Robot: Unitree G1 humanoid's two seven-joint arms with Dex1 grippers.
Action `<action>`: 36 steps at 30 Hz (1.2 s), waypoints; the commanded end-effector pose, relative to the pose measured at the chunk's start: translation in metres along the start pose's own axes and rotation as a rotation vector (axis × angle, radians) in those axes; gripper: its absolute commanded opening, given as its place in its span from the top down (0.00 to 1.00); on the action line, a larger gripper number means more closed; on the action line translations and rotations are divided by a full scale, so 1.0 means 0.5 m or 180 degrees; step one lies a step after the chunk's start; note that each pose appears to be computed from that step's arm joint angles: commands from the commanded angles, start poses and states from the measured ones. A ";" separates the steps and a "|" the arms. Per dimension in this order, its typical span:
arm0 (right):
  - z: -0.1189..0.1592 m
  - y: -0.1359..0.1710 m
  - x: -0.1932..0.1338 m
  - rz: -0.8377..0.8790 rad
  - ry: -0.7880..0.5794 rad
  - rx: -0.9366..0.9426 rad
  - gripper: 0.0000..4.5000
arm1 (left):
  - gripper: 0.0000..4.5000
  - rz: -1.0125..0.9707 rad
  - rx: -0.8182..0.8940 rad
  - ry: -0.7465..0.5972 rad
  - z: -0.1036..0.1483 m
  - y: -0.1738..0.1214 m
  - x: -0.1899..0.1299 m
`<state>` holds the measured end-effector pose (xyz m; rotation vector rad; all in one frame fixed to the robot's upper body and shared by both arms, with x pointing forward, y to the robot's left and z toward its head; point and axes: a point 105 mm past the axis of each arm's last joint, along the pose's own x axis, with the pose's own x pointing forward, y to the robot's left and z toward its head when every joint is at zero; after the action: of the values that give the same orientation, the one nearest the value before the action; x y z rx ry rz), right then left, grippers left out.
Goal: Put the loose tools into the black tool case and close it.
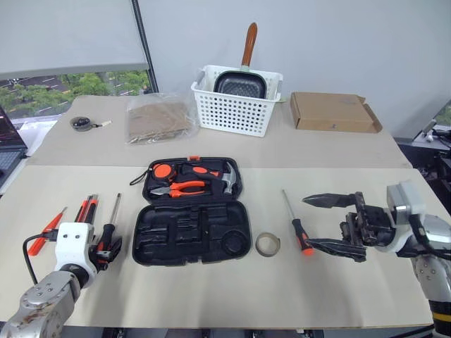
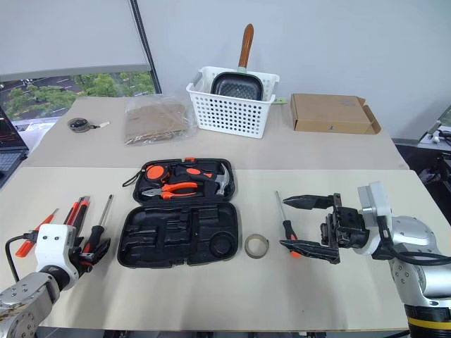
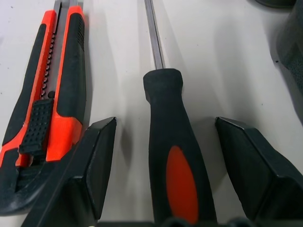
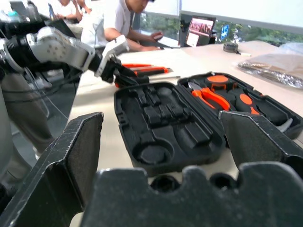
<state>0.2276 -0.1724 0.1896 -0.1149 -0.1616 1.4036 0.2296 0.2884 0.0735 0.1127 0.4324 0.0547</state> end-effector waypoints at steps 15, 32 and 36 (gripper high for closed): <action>0.012 0.004 -0.002 0.0164 0.0005 -0.0088 0.00 | 0.79 0.0171 -0.0144 -0.0267 0.020 0.029 0.001; 0.006 -0.020 -0.018 -0.0538 -0.0009 -0.0153 0.00 | 0.79 -0.3160 0.2578 -0.1129 0.235 -0.173 0.040; 0.011 -0.010 -0.021 -0.0647 -0.0002 -0.0194 0.00 | 0.79 -0.3361 0.3132 -0.0977 0.224 -0.181 0.084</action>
<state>0.2346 -0.1824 0.1817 -0.0950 -0.1476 1.2216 0.3104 0.1886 0.1435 0.7232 0.1493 -1.1808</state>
